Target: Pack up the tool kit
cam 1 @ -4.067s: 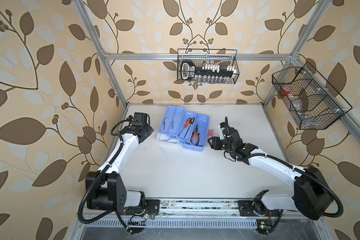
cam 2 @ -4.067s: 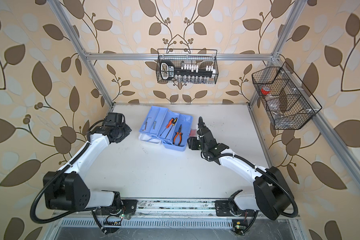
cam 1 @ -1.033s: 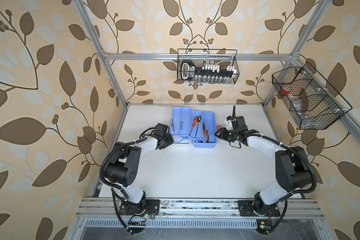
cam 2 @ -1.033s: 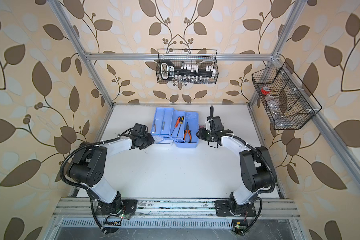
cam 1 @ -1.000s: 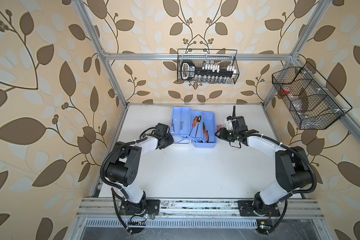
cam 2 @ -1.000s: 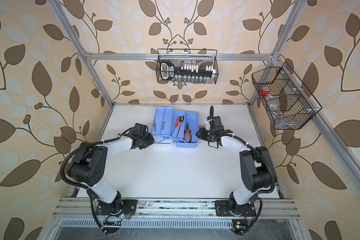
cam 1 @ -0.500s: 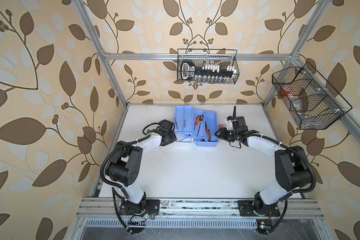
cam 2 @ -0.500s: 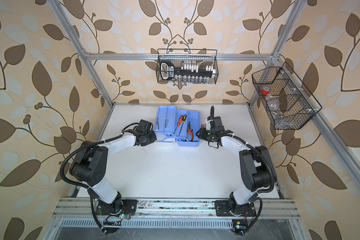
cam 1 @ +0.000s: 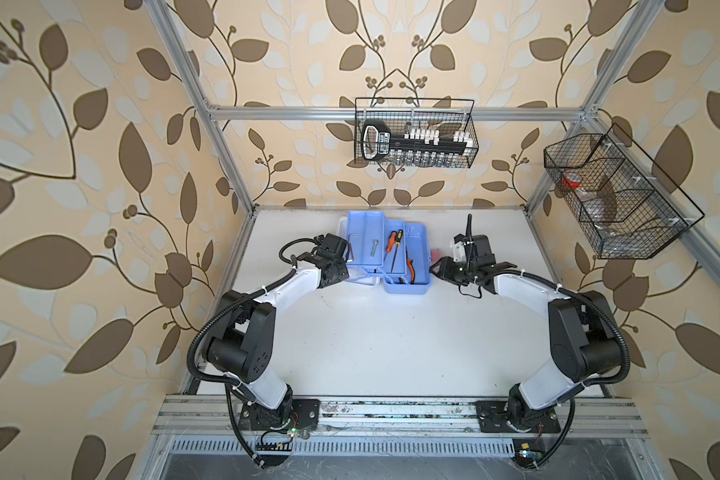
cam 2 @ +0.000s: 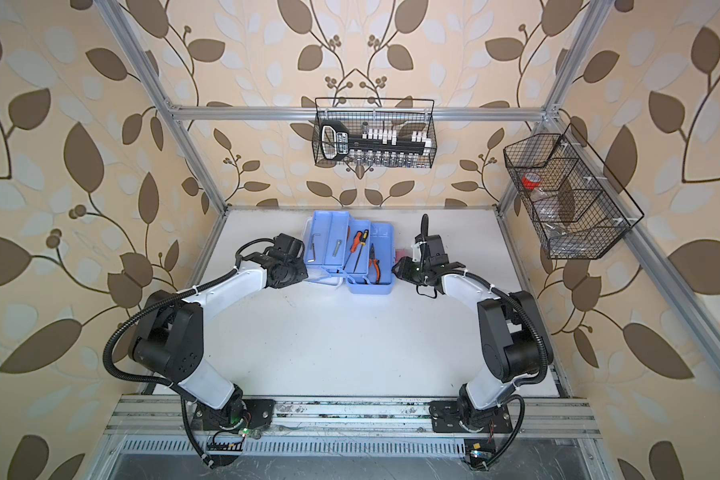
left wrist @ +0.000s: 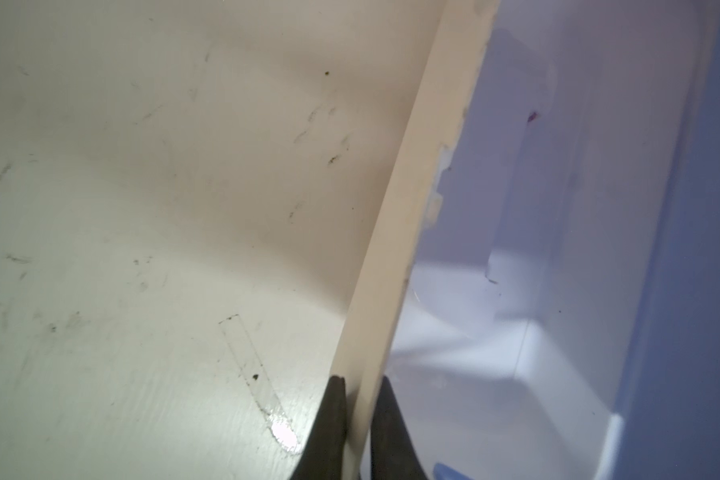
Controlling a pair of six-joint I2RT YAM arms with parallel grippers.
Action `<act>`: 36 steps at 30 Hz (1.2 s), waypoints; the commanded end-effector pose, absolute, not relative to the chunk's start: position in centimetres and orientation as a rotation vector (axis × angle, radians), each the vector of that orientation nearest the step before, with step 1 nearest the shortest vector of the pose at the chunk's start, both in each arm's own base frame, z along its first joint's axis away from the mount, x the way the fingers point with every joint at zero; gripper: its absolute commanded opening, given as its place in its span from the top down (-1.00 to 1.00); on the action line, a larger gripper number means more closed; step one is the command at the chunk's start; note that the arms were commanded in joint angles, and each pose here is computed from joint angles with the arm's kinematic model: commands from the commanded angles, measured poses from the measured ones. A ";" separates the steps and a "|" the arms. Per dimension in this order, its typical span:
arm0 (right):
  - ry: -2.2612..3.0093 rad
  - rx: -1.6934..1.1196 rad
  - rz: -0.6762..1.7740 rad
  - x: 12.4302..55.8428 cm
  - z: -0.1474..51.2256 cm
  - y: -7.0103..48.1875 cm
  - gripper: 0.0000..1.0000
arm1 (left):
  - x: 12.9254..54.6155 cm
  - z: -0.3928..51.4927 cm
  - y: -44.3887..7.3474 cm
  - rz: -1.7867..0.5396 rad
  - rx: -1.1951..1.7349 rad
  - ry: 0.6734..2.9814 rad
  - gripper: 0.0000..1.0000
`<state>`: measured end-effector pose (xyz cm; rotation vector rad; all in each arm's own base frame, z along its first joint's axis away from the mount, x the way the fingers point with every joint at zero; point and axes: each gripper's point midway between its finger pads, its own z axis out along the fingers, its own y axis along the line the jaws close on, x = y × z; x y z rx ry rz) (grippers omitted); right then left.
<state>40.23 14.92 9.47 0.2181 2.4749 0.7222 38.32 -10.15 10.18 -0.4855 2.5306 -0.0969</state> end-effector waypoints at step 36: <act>2.536 0.076 0.797 38.6 7.4 22.5 0.13 | 37.3 26.8 -24.4 0.010 0.027 2.227 1.00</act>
